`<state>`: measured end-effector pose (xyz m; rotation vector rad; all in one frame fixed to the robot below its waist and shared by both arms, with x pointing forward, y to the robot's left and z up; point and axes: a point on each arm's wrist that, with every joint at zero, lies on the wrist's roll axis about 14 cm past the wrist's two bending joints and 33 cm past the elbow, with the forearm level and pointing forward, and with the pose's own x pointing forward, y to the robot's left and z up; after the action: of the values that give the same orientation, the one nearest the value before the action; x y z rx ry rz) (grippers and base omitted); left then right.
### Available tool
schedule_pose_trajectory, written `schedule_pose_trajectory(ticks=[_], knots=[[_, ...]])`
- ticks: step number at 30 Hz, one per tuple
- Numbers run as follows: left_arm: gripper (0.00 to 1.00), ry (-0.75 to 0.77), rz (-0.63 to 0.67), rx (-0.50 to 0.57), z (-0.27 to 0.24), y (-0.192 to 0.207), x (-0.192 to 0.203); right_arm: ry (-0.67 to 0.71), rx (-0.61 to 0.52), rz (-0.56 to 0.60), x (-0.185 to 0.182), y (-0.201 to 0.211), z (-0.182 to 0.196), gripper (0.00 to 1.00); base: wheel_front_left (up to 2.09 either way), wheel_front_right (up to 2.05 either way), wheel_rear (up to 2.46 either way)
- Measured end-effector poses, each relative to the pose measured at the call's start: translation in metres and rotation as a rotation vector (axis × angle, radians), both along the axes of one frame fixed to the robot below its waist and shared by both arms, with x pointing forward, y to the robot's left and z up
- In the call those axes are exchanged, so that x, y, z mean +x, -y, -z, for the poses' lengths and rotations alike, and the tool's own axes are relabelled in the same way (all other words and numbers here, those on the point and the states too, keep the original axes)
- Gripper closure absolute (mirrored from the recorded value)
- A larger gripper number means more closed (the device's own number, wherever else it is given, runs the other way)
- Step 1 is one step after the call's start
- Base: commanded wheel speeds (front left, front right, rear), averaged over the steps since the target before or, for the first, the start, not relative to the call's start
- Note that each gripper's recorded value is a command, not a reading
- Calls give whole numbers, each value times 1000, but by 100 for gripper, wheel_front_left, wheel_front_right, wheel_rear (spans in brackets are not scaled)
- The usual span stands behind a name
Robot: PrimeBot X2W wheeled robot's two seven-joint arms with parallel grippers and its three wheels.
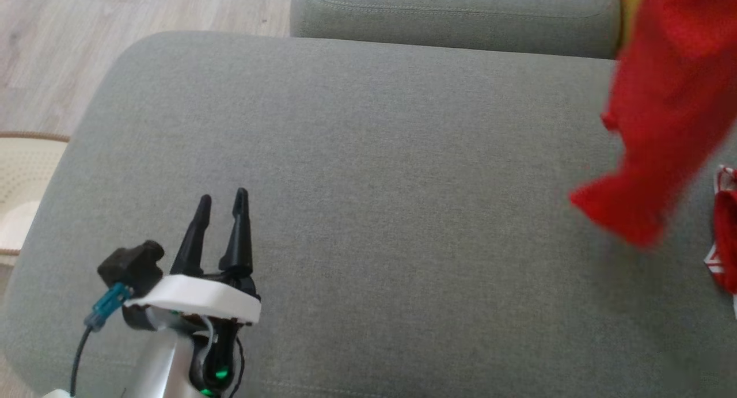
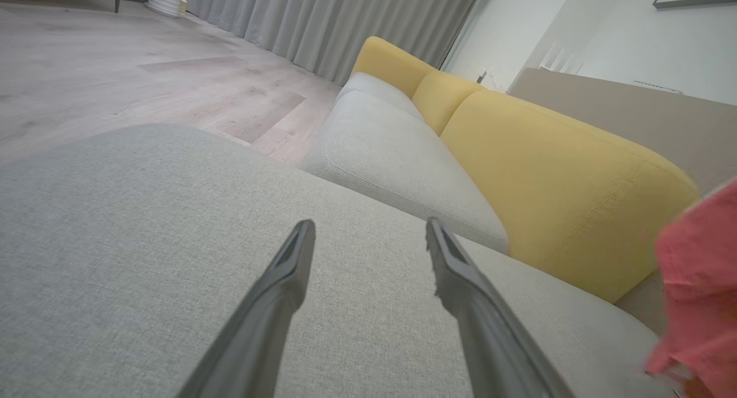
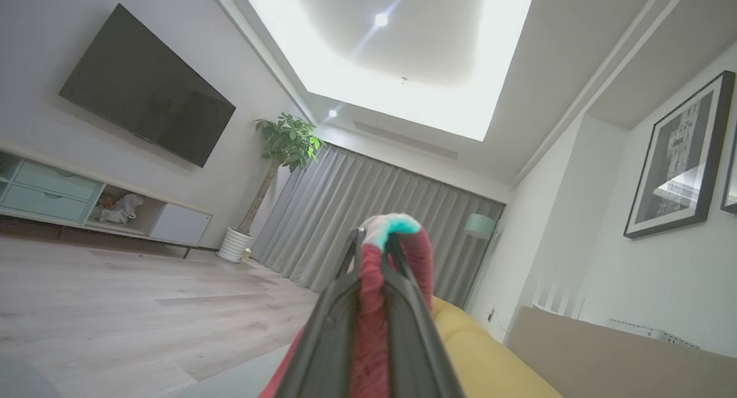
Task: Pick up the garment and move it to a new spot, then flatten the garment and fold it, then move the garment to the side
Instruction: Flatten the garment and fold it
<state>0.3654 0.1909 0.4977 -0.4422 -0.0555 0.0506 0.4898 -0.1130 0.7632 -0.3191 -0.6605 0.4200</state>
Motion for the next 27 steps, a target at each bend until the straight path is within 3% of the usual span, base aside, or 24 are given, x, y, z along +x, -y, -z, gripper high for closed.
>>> schedule_pose_trajectory(ticks=[5, 9, 18, 19, 20, 21, 27], knots=[[0, -13, -27, 1, 4, -8, -7, -92, -102, -86, -1, -41, 28, 100, 0, 0, 0], [0, -38, -49, -3, 11, -15, -12, -258, -210, -221, 1, -94, 86, 100, 0, 0, 0], [0, -86, -81, -20, 23, -24, -13, -577, -429, -376, 26, -191, 212, 100, 0, 0, 0], [0, -89, -87, -16, 24, -26, -12, -594, -433, -405, 24, -205, 220, 85, 0, 0, 0], [0, -94, -94, -12, 25, -28, -13, -605, -442, -431, 22, -217, 227, 48, 0, 0, 0], [0, -101, -100, -8, 27, -30, -13, -619, -441, -455, 19, -229, 233, 0, 0, 0, 0], [0, -131, -115, -5, 34, -33, -15, -680, -422, -539, 7, -269, 252, 0, 0, 0, 0]])
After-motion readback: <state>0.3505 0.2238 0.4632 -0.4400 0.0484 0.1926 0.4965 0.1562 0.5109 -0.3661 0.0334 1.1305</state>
